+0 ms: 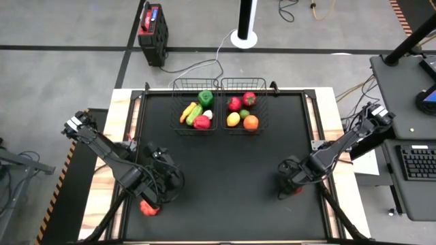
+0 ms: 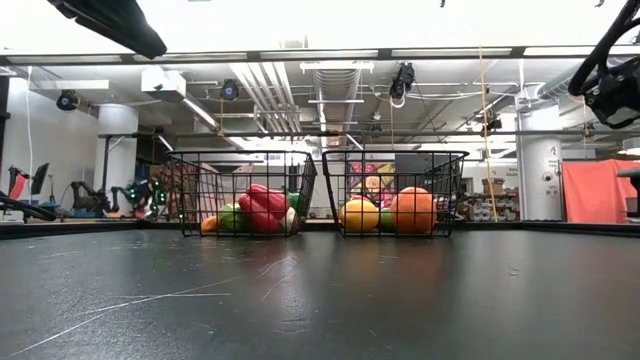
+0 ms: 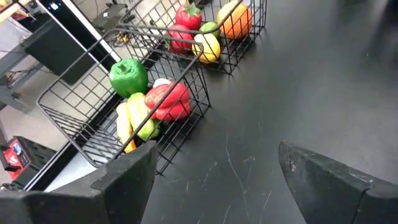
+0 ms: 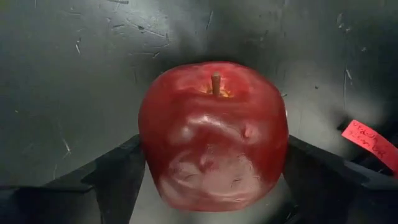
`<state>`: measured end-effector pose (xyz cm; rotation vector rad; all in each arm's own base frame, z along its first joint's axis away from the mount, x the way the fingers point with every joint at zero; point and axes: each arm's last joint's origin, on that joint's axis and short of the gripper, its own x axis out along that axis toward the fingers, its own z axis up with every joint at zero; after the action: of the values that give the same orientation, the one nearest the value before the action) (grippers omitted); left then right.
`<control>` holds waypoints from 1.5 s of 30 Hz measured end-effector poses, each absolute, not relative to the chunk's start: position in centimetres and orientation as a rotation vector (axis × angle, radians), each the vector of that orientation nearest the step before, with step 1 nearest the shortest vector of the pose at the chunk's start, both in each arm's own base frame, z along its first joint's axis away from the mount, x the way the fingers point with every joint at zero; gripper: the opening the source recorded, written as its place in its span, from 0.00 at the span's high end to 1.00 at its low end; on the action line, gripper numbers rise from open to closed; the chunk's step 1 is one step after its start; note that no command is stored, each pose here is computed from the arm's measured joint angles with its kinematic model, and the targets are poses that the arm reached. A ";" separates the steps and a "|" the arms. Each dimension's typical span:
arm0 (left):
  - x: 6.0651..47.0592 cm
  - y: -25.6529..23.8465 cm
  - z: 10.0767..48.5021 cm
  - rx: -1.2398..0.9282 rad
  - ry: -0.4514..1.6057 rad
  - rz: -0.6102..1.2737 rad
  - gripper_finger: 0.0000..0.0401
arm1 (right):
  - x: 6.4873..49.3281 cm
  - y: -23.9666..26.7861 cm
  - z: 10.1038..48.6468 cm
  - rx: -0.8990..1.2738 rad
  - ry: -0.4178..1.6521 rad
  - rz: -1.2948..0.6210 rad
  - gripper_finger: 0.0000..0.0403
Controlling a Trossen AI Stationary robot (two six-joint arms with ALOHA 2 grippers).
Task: Sort produce into baskets
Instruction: Put the apple into the right wire basket
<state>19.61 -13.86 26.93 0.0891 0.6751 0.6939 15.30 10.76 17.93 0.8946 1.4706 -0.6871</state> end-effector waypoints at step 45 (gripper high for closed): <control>20.0 -13.9 27.2 0.017 0.539 0.748 0.21 | 32.3 -10.4 36.0 0.267 1.025 -0.521 0.19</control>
<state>20.02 -13.86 27.25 0.0167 0.5395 0.7478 32.26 -10.39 35.98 0.2673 1.0252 -0.5213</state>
